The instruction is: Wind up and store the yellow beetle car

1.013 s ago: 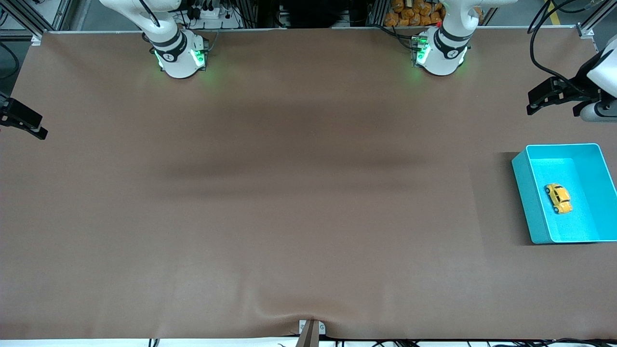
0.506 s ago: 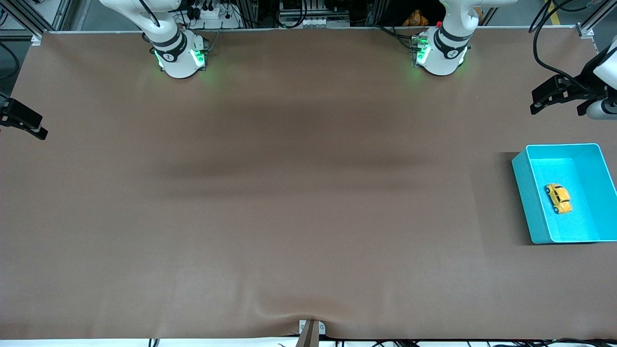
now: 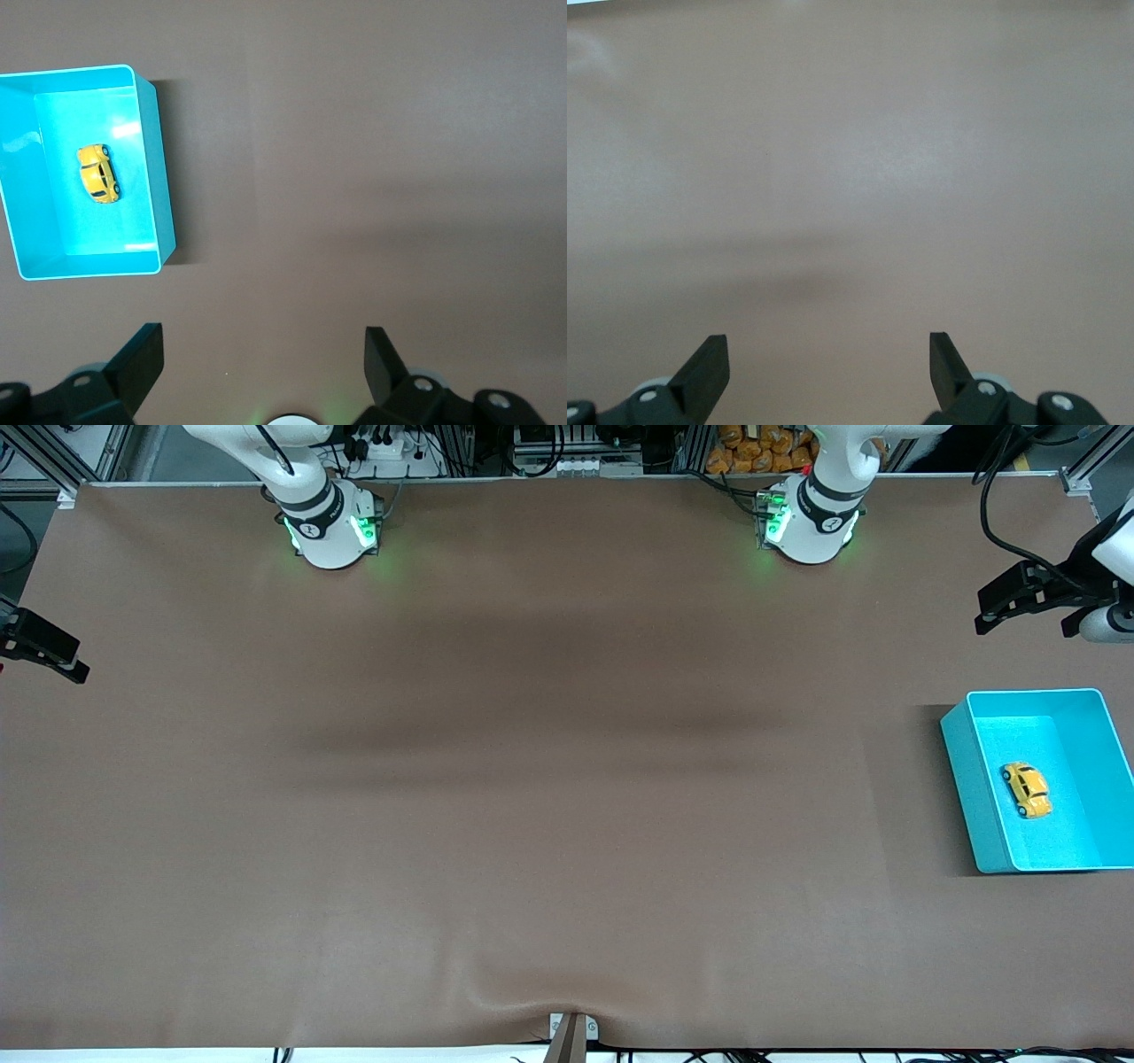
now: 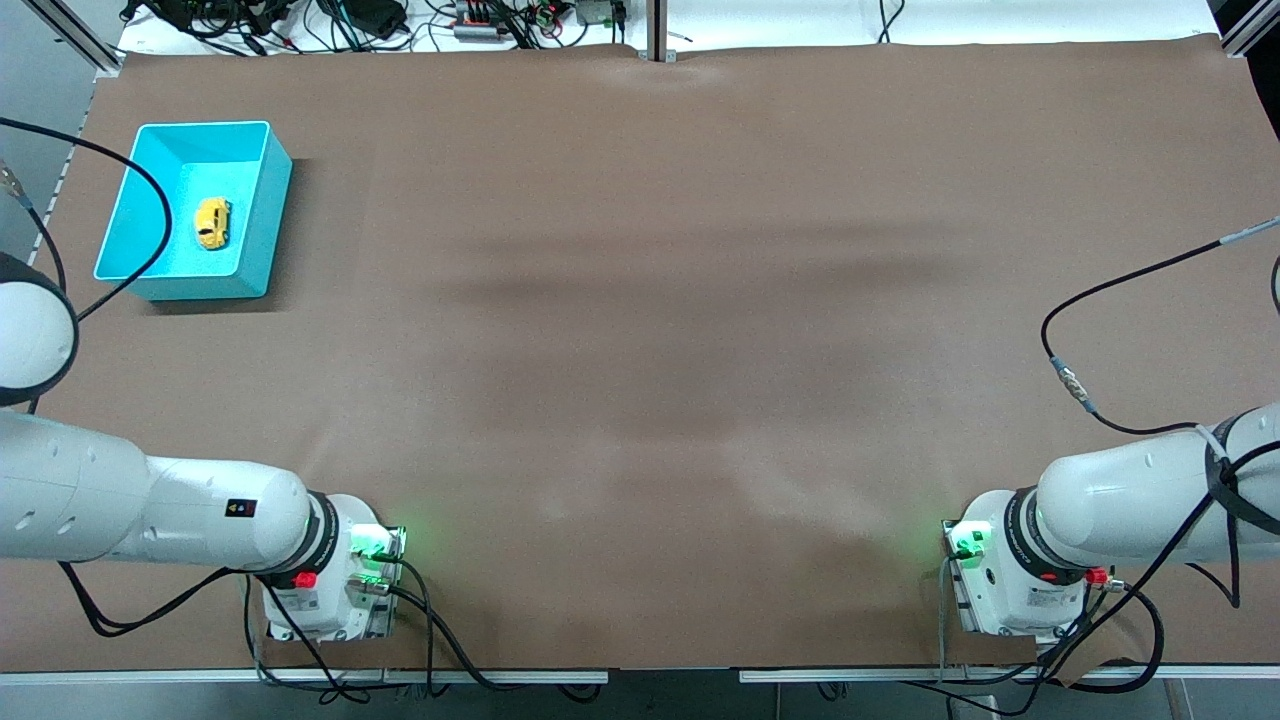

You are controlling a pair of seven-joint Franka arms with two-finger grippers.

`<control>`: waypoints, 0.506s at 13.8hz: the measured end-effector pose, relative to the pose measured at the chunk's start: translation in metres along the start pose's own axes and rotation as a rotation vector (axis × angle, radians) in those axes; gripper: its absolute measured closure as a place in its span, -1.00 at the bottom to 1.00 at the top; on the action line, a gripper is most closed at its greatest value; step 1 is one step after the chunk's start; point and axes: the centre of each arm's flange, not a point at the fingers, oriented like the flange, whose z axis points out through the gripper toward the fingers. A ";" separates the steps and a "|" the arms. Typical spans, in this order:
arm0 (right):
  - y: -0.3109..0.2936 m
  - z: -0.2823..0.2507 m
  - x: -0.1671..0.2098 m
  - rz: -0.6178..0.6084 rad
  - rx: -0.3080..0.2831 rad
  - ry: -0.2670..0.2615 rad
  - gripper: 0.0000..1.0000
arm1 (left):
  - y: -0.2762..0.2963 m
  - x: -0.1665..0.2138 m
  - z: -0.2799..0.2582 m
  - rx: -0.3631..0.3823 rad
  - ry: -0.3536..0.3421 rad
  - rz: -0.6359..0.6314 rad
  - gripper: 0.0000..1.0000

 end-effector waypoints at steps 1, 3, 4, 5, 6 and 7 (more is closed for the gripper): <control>0.000 0.000 0.000 0.000 0.000 0.000 -1.00 | 0.000 0.000 0.000 0.000 0.001 0.001 -1.00; 0.000 0.000 0.000 0.000 0.000 0.000 -1.00 | 0.001 0.000 -0.001 0.000 0.002 0.001 -1.00; 0.000 0.000 0.000 0.000 0.000 0.000 -1.00 | 0.001 0.000 -0.001 0.000 0.002 0.001 -1.00; 0.000 0.000 0.000 0.000 0.000 0.000 -1.00 | 0.001 0.000 -0.001 0.000 0.002 0.001 -1.00; 0.000 0.000 0.000 0.000 0.000 0.000 -1.00 | 0.001 0.000 -0.001 0.000 0.002 0.001 -1.00; 0.000 0.000 0.000 0.000 0.000 0.000 -1.00 | 0.001 0.000 -0.001 0.000 0.002 0.001 -1.00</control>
